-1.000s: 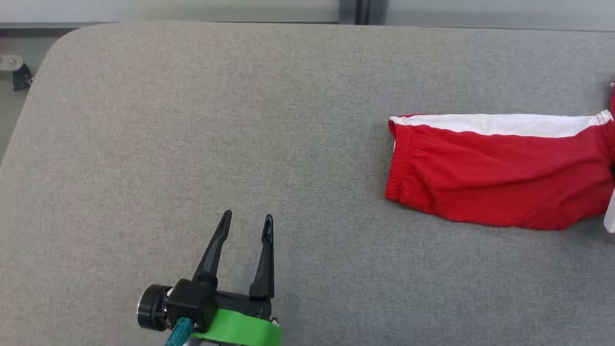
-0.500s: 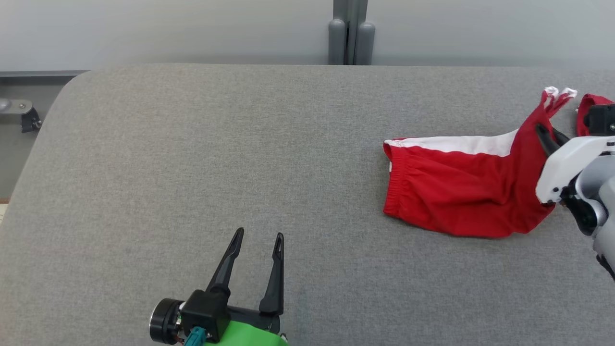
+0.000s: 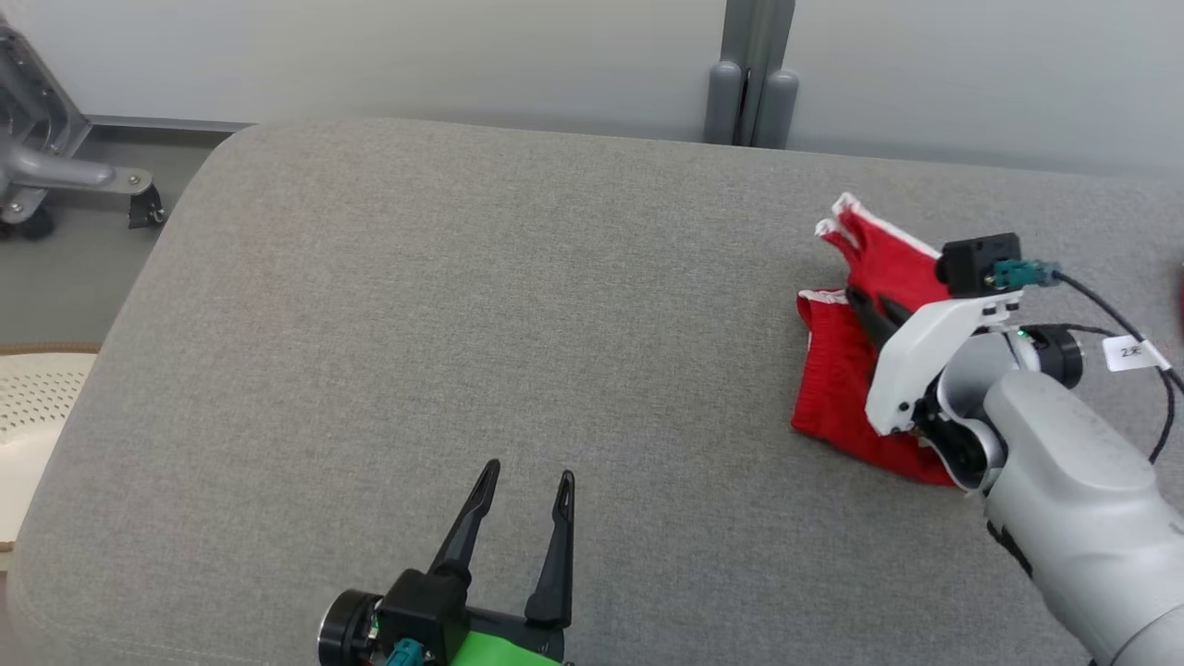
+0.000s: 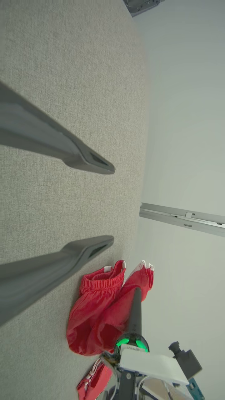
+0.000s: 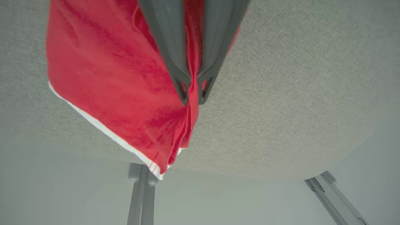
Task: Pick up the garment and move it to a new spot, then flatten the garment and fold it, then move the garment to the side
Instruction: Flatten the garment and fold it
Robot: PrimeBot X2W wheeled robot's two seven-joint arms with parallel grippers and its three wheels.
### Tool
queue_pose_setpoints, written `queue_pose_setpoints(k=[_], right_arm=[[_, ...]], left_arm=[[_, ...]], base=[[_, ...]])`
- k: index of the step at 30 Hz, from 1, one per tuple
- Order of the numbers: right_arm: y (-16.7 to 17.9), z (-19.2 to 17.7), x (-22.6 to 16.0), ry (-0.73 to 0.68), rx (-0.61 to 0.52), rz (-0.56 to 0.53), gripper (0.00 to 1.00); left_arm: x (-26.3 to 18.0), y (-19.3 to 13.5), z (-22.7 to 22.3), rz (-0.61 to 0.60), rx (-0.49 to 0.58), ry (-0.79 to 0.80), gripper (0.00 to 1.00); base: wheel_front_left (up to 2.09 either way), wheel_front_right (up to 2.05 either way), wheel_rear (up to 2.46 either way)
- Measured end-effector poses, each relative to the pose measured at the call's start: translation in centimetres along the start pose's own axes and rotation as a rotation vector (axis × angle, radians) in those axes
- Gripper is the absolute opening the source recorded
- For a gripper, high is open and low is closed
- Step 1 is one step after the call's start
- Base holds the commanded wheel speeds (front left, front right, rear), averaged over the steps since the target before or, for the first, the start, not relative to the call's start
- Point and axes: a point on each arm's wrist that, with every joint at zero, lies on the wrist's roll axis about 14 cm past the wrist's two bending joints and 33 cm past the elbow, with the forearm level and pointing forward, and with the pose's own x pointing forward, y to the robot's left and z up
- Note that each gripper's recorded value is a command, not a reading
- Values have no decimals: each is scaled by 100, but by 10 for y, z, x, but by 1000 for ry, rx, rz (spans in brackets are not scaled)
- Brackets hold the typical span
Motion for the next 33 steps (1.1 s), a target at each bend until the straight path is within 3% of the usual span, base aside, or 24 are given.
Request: queue_pose_setpoints(k=[2,3,4,9,15,20,33], right_arm=[[17,-7,3,19,11,36,0],[26,-9,5,22,21,53,39],[33,-10,6,21,37,70,100],[40,8,1,-54,106,94,100],[-34,38,-34,-192,93,-64,100],[-76,29,-70,-225,79,-174,100],[-54,-6,-143,-377,55,-197,100]], left_arm=[[-1,1,0,7,-3,-1,100],[-2,1,0,9,-4,0,100],[-2,0,-1,9,-5,2,100],[-1,-3,-4,-5,-7,12,100],[3,-11,-4,-32,-9,14,100],[7,-17,-3,-55,-10,8,100],[17,-3,5,-26,14,-19,100]], base=[[0,0,0],[0,0,0],[0,0,0],[0,0,0],[0,0,0],[0,0,0],[0,0,0]])
